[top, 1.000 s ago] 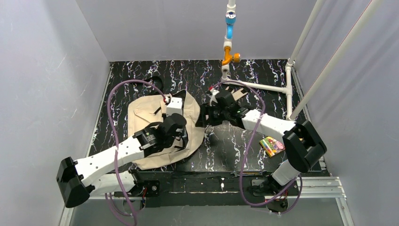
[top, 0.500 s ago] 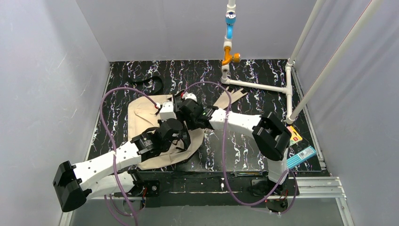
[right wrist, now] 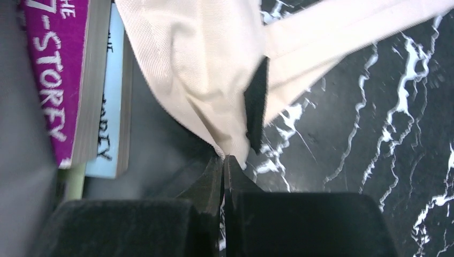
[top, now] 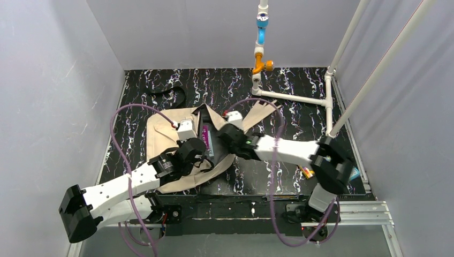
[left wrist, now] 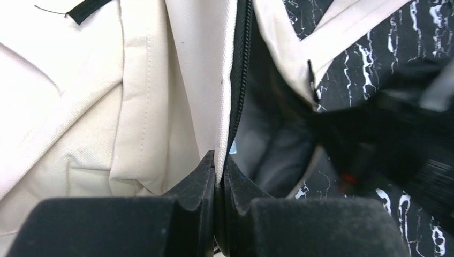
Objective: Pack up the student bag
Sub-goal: Adjust the student bag at the center of the board.
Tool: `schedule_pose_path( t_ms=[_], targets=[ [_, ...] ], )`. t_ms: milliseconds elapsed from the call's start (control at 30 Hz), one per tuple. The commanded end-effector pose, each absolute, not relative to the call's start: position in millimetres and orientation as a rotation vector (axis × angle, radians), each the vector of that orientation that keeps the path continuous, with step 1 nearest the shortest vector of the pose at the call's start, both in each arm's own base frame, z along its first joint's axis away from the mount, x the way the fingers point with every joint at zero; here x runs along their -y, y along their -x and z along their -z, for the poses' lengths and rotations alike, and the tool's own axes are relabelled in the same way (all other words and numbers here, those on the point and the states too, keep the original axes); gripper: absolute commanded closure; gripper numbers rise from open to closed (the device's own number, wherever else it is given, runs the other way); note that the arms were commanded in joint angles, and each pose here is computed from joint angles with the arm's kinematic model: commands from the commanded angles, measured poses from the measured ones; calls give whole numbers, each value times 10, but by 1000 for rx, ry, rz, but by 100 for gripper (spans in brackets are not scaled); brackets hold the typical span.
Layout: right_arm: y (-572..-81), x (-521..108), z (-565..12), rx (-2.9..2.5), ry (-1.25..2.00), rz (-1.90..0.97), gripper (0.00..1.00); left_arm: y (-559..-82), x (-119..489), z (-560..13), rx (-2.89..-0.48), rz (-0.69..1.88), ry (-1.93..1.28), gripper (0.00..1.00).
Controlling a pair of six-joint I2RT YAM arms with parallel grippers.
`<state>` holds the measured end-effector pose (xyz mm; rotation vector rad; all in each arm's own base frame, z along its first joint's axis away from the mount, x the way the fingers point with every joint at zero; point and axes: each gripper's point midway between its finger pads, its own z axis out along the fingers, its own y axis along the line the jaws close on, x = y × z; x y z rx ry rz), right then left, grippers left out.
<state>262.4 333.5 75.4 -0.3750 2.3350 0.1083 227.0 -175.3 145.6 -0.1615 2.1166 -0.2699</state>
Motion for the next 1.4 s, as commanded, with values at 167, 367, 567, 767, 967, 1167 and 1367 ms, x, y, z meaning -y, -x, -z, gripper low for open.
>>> schedule_pose_path(
  t_ms=[167,367,567,767,967,1167,1367],
  targets=[
    [-2432,-2994,-1342,-2111,53,-795,96,-2468,2025,-1135,-2270,283,129,100],
    [-2408,-3090,-1003,-2239,108,-834,91,-2548,2489,-994,-2442,401,-18,96],
    [-2450,-3024,-968,-2273,138,-790,99,-2441,2937,-1004,-2473,712,-110,67],
    [-2459,-2867,-1103,-2268,160,-731,99,-2254,3141,-1206,-2454,1043,-218,31],
    [-2432,-2753,-1063,-2284,200,-671,90,-2072,2755,-1473,-2416,976,-224,2],
    [-2473,-2679,-1016,-2278,214,-621,74,-1963,2220,-1454,-2409,775,-93,2],
    [-2726,-2838,-1114,-2251,284,-612,50,-2087,1789,-1251,-2372,544,134,15]
  ],
)
